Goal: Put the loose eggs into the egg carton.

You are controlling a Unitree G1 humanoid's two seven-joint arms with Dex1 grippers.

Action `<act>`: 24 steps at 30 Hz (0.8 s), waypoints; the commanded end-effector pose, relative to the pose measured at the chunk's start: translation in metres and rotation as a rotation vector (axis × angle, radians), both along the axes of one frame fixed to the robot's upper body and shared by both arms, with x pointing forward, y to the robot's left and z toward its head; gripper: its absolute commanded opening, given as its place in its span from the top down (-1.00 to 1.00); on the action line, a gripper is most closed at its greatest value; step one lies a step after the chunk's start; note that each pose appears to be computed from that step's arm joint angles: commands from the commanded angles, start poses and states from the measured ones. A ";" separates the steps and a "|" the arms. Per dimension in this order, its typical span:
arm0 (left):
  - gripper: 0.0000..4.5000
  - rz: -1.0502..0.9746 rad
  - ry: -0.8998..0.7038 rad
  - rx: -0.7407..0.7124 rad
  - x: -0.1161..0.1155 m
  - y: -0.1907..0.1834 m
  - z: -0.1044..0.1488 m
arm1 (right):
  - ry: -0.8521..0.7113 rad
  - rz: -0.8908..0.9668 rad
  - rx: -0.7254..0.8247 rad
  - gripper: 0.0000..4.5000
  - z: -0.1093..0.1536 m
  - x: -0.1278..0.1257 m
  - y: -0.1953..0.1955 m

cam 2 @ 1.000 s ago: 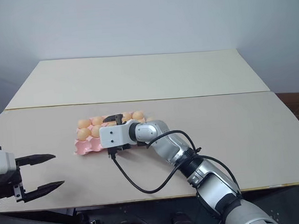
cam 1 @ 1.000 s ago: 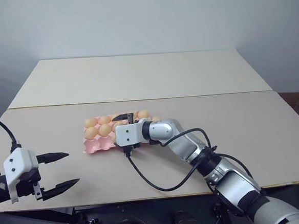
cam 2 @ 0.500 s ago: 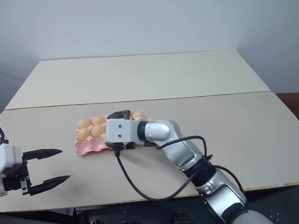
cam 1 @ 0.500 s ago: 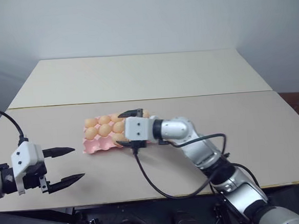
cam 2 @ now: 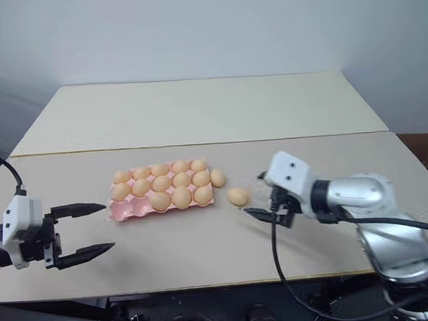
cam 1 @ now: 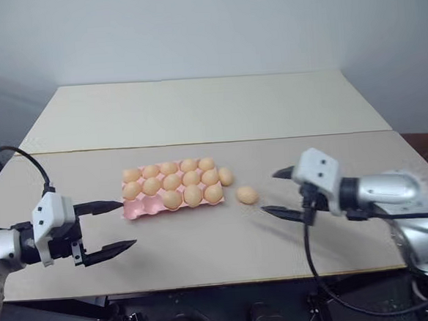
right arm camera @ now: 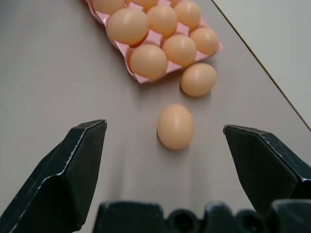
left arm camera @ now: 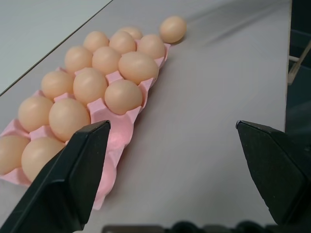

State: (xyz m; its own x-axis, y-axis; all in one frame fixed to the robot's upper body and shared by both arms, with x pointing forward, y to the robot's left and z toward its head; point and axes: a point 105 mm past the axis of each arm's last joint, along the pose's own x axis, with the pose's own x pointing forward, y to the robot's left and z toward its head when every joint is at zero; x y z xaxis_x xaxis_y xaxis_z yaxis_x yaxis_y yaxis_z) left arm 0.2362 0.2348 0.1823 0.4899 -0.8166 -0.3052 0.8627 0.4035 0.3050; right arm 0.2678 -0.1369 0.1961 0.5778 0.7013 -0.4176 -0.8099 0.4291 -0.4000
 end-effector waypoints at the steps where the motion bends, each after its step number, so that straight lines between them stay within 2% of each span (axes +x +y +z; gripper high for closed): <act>1: -1.00 -0.031 -0.028 -0.018 0.001 -0.004 0.007 | -0.010 -0.017 -0.017 -0.98 0.007 -0.011 -0.008; 16: -1.00 -0.040 -0.062 -0.031 0.004 -0.010 0.015 | -0.010 -0.054 -0.032 -0.98 -0.003 -0.010 -0.008; 24: -1.00 -0.032 -0.072 -0.031 0.000 -0.014 0.012 | -0.014 -0.070 -0.068 -0.98 0.002 0.004 -0.015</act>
